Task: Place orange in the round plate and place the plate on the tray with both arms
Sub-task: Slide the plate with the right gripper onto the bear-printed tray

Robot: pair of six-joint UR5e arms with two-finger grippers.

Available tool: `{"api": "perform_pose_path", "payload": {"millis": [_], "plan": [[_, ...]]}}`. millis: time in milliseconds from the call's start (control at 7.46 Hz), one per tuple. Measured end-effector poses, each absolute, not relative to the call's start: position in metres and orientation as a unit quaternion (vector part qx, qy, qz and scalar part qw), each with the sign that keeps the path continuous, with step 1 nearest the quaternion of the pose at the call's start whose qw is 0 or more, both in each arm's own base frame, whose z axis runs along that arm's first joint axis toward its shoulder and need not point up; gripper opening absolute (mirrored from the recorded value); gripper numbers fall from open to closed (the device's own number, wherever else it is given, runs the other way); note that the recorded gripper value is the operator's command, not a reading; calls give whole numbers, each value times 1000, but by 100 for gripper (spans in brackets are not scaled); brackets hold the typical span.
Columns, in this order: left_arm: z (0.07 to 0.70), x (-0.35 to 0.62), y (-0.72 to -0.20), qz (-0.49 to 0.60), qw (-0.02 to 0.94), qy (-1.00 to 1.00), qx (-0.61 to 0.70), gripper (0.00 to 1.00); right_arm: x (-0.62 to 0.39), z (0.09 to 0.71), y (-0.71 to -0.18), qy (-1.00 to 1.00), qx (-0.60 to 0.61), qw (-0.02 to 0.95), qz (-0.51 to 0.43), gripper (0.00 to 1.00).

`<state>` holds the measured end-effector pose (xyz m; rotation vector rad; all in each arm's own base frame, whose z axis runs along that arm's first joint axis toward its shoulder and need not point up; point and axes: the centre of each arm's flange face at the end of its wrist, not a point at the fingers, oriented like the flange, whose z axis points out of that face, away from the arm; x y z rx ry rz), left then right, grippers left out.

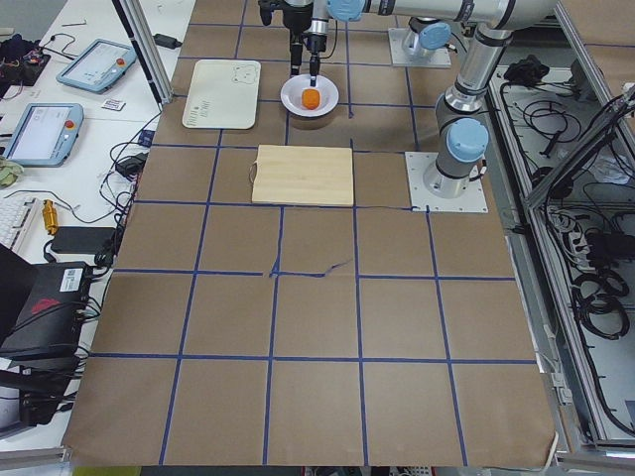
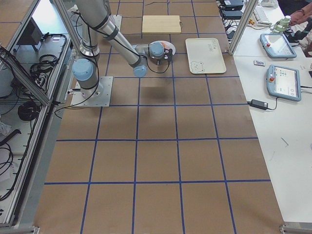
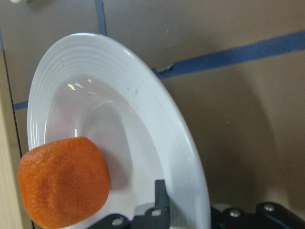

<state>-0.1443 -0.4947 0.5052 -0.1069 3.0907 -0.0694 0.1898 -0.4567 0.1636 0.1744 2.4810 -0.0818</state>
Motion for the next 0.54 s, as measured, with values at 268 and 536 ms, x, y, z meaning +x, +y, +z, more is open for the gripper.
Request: {"api": "perform_pose_path", "payload": {"millis": [268, 536], "plan": [[506, -144, -492, -23, 24, 999, -35, 100, 185, 193, -496, 942, 66, 322, -60, 0], [507, -144, -491, -24, 24, 999, -35, 100, 175, 219, -552, 940, 83, 324, -68, 0]]}}
